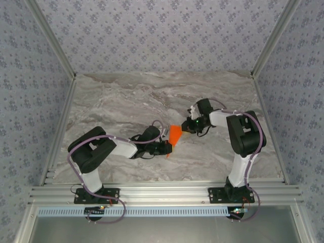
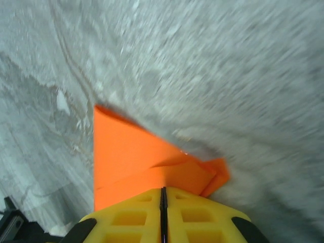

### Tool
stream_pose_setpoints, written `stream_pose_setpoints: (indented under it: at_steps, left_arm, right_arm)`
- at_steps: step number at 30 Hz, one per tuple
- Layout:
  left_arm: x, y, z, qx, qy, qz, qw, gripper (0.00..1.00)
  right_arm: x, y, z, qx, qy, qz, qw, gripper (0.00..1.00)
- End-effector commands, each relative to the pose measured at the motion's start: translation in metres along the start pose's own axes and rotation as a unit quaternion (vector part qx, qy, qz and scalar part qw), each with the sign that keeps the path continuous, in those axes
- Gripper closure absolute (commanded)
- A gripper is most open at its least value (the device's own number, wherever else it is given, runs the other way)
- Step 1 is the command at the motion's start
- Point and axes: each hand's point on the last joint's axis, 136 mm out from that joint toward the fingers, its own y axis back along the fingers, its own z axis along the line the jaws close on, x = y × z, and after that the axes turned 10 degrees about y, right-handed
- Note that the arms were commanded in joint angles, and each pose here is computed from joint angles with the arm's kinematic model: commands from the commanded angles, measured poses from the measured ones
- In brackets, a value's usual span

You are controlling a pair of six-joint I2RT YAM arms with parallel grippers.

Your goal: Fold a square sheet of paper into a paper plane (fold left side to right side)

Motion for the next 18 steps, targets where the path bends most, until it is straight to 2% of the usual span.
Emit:
stream_pose_setpoints:
  at_steps: [1,9,14,18]
  left_arm:
    - [0.039,0.0,0.067,-0.108,0.036,0.054,0.992,0.95]
    - [0.038,0.0,0.063,-0.103,0.034,0.052,0.993,0.95]
    - [0.035,0.001,0.056,-0.092,0.032,0.05,0.994,0.95]
    - [0.032,0.002,0.05,-0.085,0.03,0.046,0.995,0.95]
  right_arm:
    - [-0.025,0.009,-0.048,0.08,-0.004,-0.036,0.996,0.88]
    - [-0.039,0.019,-0.068,0.11,-0.003,-0.035,0.993,0.88]
    - [-0.054,0.052,-0.046,0.11,0.02,-0.072,0.991,0.87]
    - [-0.048,0.072,-0.017,0.088,0.037,-0.095,0.991,0.87]
